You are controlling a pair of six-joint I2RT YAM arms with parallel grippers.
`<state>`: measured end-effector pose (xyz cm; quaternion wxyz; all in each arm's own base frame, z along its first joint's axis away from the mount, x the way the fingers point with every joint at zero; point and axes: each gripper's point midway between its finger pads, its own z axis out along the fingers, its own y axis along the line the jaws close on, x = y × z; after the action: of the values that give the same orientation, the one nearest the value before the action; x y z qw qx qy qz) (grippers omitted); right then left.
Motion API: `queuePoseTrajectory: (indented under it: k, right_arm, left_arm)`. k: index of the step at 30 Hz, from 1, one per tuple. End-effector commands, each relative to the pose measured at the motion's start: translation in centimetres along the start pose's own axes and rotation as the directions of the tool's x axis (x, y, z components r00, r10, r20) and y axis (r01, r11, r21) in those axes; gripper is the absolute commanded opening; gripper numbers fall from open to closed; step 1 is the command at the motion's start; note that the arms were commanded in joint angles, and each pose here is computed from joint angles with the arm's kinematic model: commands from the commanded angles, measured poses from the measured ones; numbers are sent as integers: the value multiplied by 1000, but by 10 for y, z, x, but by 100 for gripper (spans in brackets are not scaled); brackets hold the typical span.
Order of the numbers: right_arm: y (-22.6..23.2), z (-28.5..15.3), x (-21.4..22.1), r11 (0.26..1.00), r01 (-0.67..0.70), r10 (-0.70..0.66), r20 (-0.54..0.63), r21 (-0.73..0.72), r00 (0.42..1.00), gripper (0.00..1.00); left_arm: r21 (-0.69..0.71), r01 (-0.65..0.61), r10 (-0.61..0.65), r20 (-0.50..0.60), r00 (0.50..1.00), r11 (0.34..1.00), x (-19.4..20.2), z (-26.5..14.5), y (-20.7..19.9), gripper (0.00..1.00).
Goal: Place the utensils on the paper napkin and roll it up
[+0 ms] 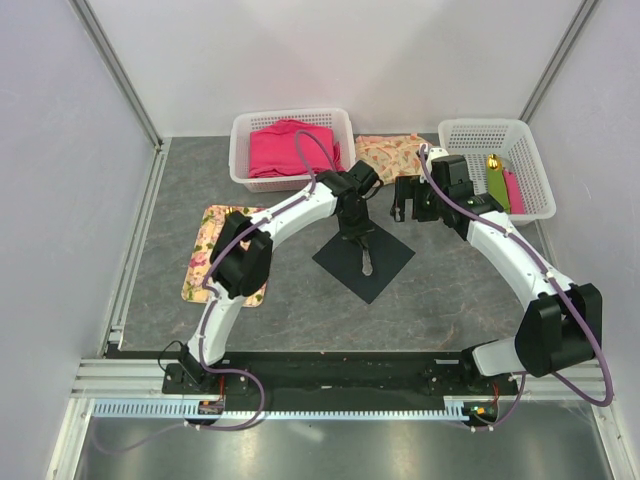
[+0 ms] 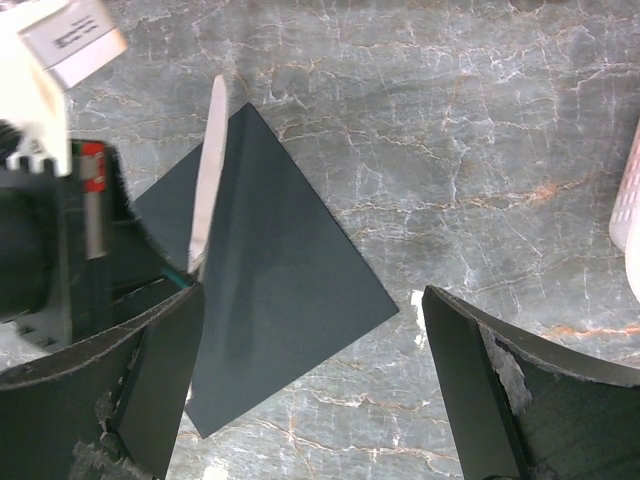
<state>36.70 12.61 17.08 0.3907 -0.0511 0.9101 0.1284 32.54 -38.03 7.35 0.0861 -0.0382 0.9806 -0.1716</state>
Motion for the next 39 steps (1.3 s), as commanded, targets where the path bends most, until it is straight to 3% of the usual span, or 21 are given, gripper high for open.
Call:
queuePoseTrajectory:
  k: [1, 8, 32, 36, 37, 39]
  right_arm:
    - [3, -2, -12, 1000, -22, 23, 50, -16, 999, 98]
    - [4, 5, -7, 999, -28, 29, 30, -28, 999, 98]
    - [8, 7, -5, 998, -14, 15, 18, -58, 1000, 98]
    - [8, 7, -7, 998, -16, 17, 18, -55, 1000, 98]
    - [6, 7, -8, 999, -15, 16, 23, -50, 1000, 98]
    - [7, 6, -8, 999, -16, 17, 22, -52, 1000, 98]
  left_arm:
    - [43, 87, -90, 57, 994, 995, -20, 1, -21, 2]
    - [12, 67, -68, 104, 992, 998, -31, 17, -20, 2]
    - [-54, 1, 4, 94, 996, 999, -32, 48, -5, 2]
    - [-60, 6, 0, 90, 996, 998, -31, 51, -3, 11]
    - [-60, 10, -5, 84, 996, 998, -31, 53, -2, 19]
    - [-60, 13, -9, 78, 997, 998, -30, 54, 0, 21]
